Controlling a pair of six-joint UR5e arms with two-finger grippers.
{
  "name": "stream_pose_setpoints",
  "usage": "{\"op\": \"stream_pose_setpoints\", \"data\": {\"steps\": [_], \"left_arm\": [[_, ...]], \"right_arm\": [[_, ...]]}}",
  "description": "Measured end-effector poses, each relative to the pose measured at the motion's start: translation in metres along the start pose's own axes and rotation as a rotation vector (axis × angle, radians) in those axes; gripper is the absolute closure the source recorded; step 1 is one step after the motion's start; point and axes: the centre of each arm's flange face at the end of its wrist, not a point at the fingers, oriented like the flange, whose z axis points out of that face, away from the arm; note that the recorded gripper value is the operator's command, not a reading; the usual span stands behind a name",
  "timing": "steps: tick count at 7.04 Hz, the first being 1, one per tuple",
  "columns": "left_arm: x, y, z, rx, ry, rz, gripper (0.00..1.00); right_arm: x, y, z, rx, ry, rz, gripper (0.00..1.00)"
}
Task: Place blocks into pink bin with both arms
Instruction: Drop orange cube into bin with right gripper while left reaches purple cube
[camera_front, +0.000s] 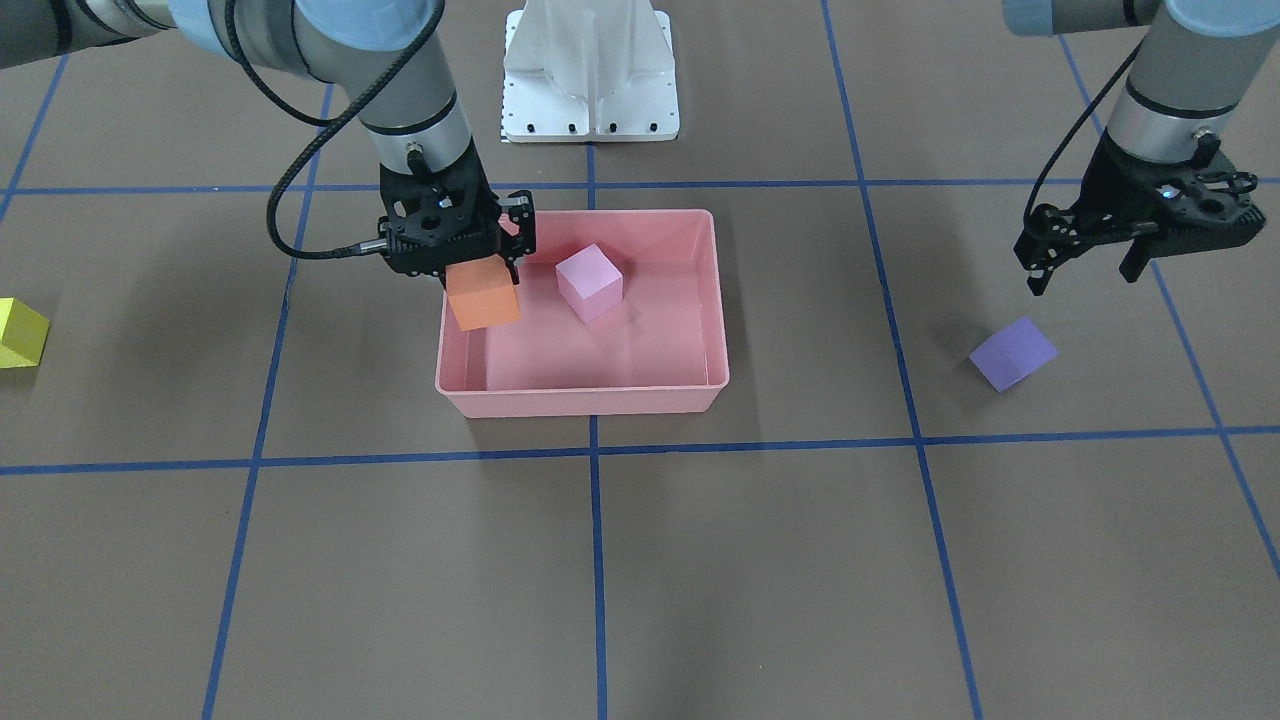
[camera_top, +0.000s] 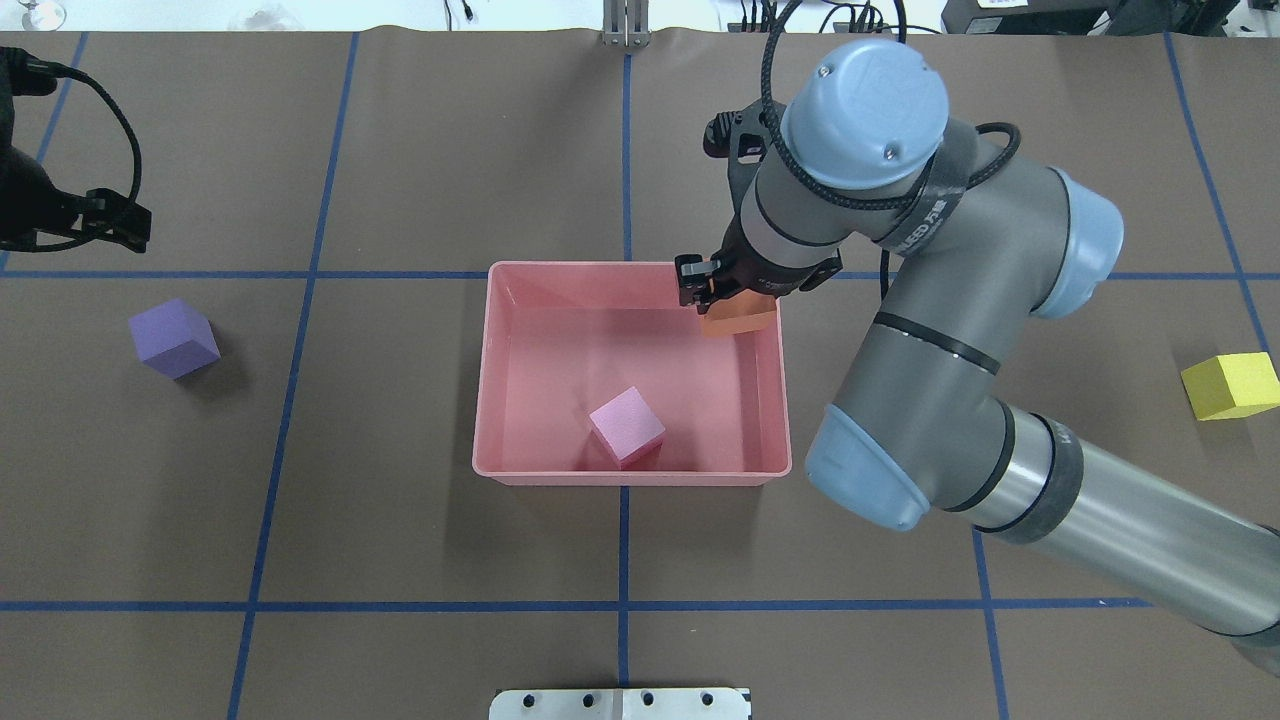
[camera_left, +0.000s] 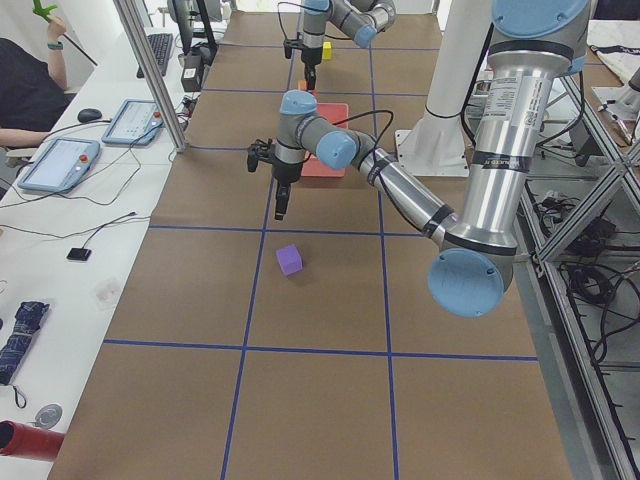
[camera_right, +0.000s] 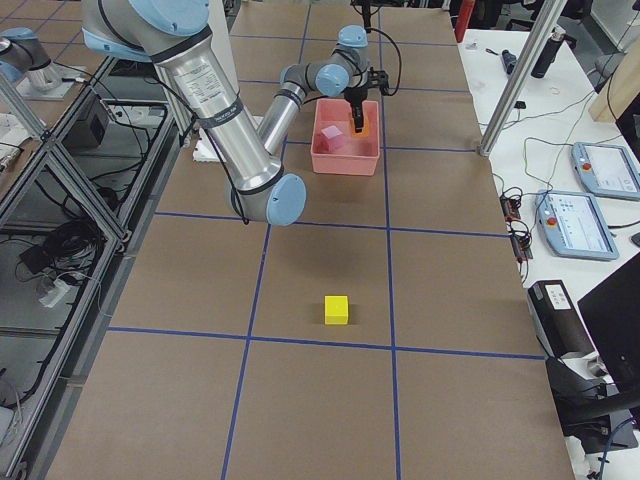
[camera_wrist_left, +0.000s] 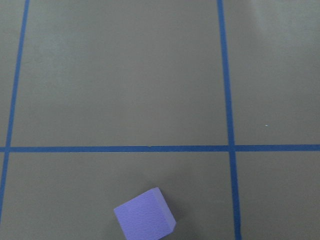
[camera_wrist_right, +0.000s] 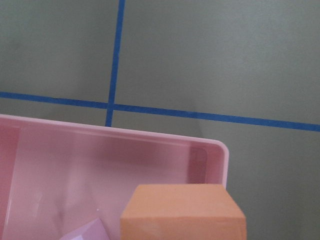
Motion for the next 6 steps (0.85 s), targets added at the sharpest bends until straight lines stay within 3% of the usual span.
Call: {"op": "stream_pose_setpoints", "data": {"steps": [1,2,3,6], "left_arm": [[-0.008,-0.002,0.003,-0.005,-0.009,-0.030,0.00],[-0.010,-0.003,0.007,-0.007,-0.012,-0.068,0.00],[-0.012,-0.004,0.016,-0.001,-0.003,-0.124,0.00],[-0.026,0.007,0.071,0.056,0.065,-0.267,0.00]], "right_arm": [[-0.010,0.006,0.005,0.006,0.005,-0.019,1.00],[-0.015,0.009,0.006,0.011,0.005,-0.029,0.67],[-0.018,0.010,0.006,0.016,0.003,-0.033,0.02],[-0.019,0.010,0.004,0.035,-0.016,-0.035,0.01]]}}
